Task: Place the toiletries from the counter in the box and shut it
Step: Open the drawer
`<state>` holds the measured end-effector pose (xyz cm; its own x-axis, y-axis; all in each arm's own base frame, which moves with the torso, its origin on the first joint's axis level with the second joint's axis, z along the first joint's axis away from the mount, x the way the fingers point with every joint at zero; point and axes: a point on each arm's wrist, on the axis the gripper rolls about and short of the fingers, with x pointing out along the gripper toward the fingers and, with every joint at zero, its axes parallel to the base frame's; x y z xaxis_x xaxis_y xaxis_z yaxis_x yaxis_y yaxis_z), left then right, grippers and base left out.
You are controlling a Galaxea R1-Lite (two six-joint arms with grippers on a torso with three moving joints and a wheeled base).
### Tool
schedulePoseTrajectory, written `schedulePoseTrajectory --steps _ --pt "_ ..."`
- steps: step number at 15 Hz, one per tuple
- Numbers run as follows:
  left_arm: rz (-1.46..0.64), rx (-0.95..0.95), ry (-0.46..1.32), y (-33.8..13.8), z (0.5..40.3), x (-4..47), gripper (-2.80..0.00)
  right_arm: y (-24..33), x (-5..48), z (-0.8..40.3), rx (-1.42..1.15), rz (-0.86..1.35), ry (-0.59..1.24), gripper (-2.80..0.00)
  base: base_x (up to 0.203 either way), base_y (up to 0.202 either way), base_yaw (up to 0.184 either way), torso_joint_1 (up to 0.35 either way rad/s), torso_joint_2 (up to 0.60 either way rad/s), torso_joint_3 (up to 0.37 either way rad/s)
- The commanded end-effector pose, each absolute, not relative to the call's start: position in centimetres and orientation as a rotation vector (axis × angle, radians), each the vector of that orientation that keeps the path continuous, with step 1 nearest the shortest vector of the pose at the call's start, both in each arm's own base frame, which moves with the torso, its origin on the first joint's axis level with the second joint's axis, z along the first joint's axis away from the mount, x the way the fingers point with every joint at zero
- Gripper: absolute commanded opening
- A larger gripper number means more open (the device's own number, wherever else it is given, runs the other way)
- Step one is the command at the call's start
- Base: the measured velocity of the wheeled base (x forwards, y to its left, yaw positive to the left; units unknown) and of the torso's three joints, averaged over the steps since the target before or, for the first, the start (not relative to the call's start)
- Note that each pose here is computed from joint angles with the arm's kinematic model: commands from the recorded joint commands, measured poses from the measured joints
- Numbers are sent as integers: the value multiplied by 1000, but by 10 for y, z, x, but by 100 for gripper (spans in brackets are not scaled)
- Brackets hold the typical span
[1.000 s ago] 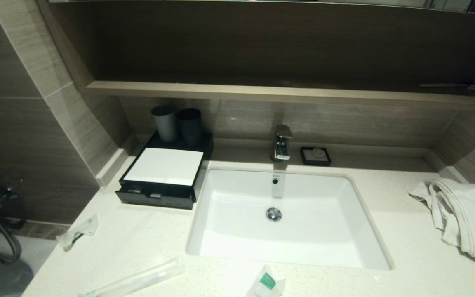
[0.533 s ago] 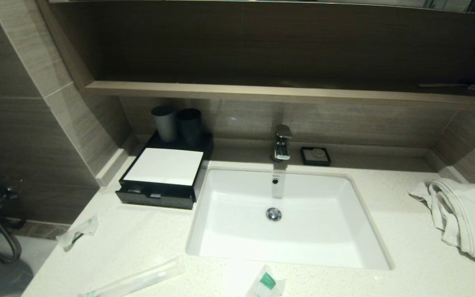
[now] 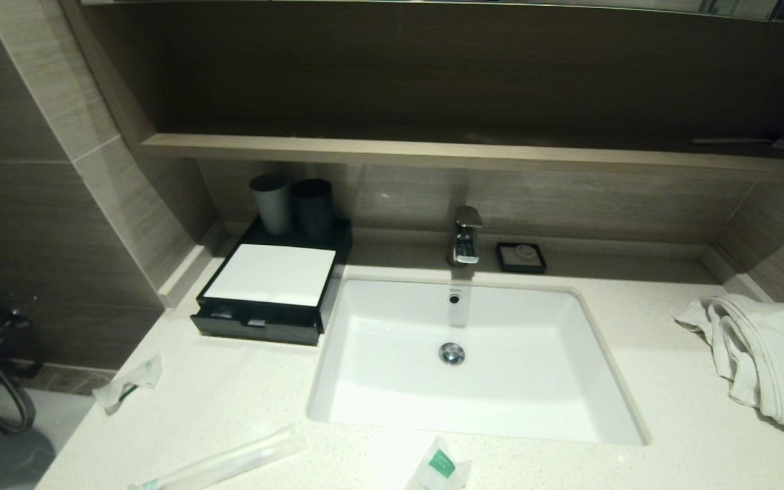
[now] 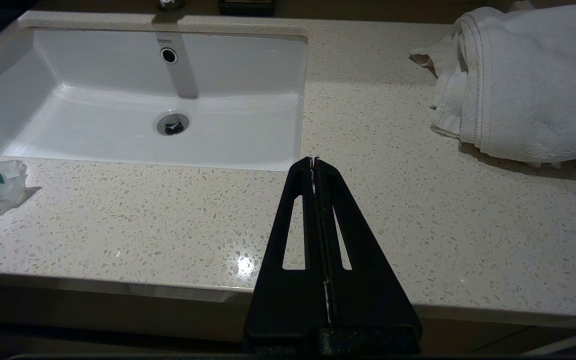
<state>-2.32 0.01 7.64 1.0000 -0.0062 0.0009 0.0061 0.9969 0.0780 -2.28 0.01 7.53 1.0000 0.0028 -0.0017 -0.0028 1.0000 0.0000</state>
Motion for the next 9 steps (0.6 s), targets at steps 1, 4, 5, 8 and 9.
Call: schedulePoseTrajectory --steps 1,4,5,8,9 --pt "-6 83 0 0 76 -23 -280 0 -23 75 0 3 2 -280 0 0 0 0 0 0" --pt "-10 94 -10 0 78 -24 -280 0 -23 75 0 3 2 -280 0 0 0 0 0 0" --pt "-11 98 -24 0 82 -25 -280 0 -23 75 0 3 2 -280 0 0 0 0 0 0" --pt "-4 144 -115 0 119 -41 -280 0 -23 75 0 2 2 -280 0 0 0 0 0 0" --pt "2 159 -125 0 124 -44 -280 0 -23 75 0 3 2 -280 0 0 0 0 0 0"
